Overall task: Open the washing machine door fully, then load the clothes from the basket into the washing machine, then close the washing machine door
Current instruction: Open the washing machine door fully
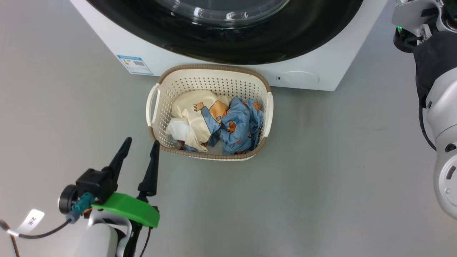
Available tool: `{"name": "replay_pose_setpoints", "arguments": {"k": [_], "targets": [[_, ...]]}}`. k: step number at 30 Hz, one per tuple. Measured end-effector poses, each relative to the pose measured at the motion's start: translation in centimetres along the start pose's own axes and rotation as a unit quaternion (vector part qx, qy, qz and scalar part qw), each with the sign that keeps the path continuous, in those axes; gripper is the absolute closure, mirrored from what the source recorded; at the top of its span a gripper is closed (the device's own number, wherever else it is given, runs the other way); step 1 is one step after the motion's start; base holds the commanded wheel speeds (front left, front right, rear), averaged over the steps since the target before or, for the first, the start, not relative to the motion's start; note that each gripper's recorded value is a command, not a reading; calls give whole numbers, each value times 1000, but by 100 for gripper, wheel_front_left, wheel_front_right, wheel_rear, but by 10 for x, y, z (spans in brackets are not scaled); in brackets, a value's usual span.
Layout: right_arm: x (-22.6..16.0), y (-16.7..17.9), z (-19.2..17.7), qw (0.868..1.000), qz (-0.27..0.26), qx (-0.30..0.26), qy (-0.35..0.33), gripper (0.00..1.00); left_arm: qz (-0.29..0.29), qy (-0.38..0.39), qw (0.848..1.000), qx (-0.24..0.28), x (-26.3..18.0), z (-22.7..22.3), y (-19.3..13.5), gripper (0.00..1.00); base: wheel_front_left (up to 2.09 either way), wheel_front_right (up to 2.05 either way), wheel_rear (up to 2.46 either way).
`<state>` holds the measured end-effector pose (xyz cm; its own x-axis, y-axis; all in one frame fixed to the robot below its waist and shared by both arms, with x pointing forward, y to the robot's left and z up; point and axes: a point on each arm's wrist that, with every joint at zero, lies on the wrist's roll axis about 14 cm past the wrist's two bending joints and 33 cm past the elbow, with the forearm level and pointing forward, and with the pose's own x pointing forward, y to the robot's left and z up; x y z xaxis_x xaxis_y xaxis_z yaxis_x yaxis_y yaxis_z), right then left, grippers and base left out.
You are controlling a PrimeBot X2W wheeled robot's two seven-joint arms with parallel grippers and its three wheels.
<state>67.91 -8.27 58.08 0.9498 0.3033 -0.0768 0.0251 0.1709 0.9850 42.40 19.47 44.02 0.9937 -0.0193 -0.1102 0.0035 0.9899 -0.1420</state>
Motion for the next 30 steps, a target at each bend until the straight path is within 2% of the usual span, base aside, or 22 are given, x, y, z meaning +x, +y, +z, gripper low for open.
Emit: {"name": "replay_pose_setpoints", "arguments": {"k": [6,18,30], "targets": [[7,-10,-13,999,-12,-10,29,100,2,8,1000,-1,2,-6,1,0,0,0,0],[18,-15,-6,999,-15,-18,26,100,2,14,1000,-2,8,-11,2,0,0,0,0],[27,-26,-18,998,-29,-31,49,100,9,16,1000,-14,12,-14,5,0,0,0,0]]}}
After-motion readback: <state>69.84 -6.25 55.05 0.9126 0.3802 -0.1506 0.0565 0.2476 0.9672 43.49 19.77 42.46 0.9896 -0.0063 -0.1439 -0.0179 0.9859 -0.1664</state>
